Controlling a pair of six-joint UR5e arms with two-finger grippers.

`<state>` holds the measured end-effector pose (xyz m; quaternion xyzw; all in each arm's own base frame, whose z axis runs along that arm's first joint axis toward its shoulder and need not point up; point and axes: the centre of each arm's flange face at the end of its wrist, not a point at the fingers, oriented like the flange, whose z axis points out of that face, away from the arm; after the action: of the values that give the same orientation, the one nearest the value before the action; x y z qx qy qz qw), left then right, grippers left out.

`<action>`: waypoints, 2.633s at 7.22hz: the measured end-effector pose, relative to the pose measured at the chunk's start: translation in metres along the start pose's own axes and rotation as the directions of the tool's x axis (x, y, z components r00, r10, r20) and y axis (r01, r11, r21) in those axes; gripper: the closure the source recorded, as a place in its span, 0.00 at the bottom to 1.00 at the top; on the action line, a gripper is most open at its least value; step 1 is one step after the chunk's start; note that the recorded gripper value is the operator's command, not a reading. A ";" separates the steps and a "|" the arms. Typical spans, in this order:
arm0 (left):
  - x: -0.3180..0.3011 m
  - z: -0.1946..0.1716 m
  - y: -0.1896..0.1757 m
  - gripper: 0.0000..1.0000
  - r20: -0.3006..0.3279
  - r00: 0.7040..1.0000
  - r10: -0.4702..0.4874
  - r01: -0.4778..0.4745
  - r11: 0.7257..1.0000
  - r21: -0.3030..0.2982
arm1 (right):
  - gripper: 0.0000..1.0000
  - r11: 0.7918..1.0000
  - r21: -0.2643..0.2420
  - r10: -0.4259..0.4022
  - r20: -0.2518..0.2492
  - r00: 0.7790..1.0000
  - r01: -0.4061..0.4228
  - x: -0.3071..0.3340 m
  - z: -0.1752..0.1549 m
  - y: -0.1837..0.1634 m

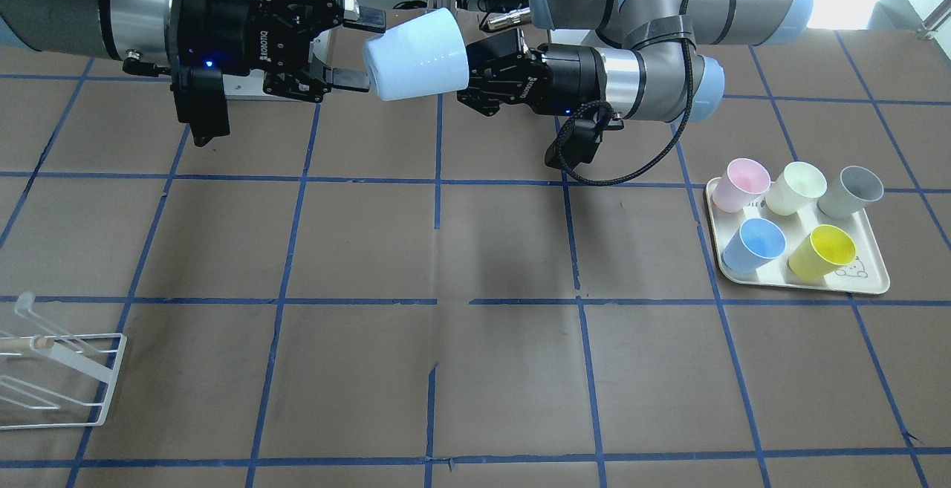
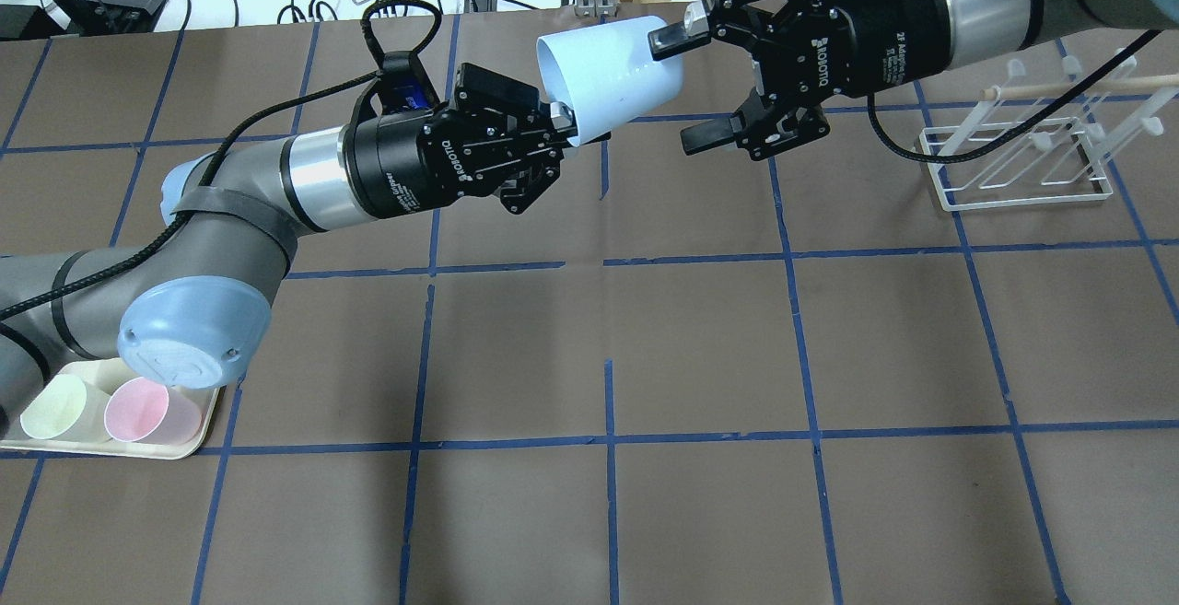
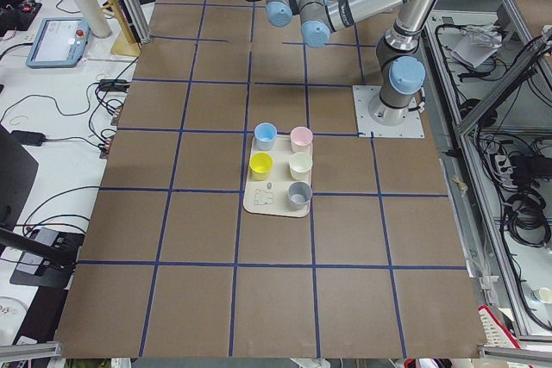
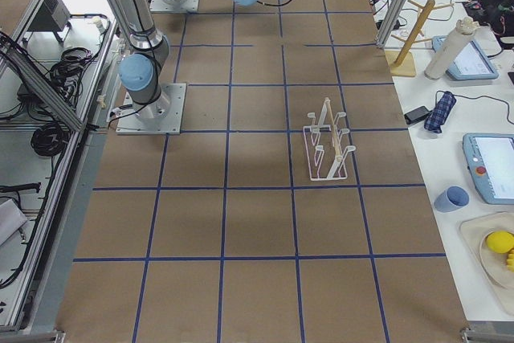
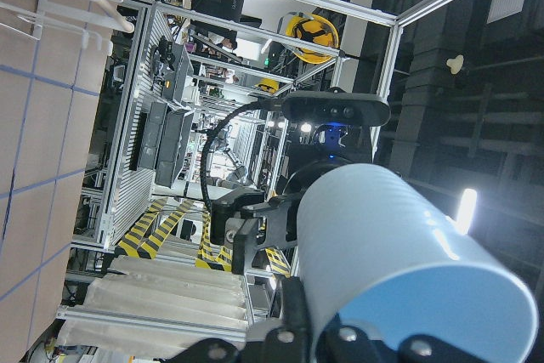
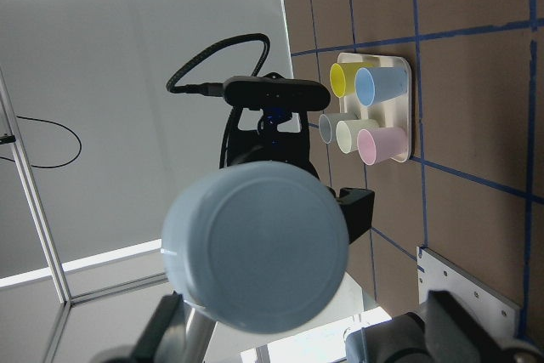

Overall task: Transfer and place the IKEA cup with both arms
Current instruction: 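Open the right gripper and pull it back from the cup, then carry the cup with the left gripper down over the white tray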

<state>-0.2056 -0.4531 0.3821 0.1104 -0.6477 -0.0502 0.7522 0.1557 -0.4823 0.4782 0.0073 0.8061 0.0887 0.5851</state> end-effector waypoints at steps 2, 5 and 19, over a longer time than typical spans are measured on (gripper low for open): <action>0.001 -0.040 -0.019 1.00 0.063 0.998 0.001 -0.006 0.997 0.083 | 0.00 0.998 -0.056 -0.017 -0.098 0.995 0.012 -0.001 -0.005 0.005; -0.015 -0.120 -0.051 1.00 0.269 0.962 -0.058 -0.003 0.975 0.222 | 0.00 0.990 -0.138 -0.078 -0.363 0.929 0.029 0.008 -0.018 0.005; 0.084 -0.557 -0.091 1.00 0.948 -0.097 0.302 -0.056 0.950 -0.308 | 0.00 0.946 0.245 0.173 -0.935 0.309 0.211 -0.022 -0.022 -0.025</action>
<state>0.3623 -0.5039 0.3662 -0.1135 -0.9902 -0.0675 0.0456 0.1444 -0.5128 0.5016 0.0396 0.9971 -0.0642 -0.0102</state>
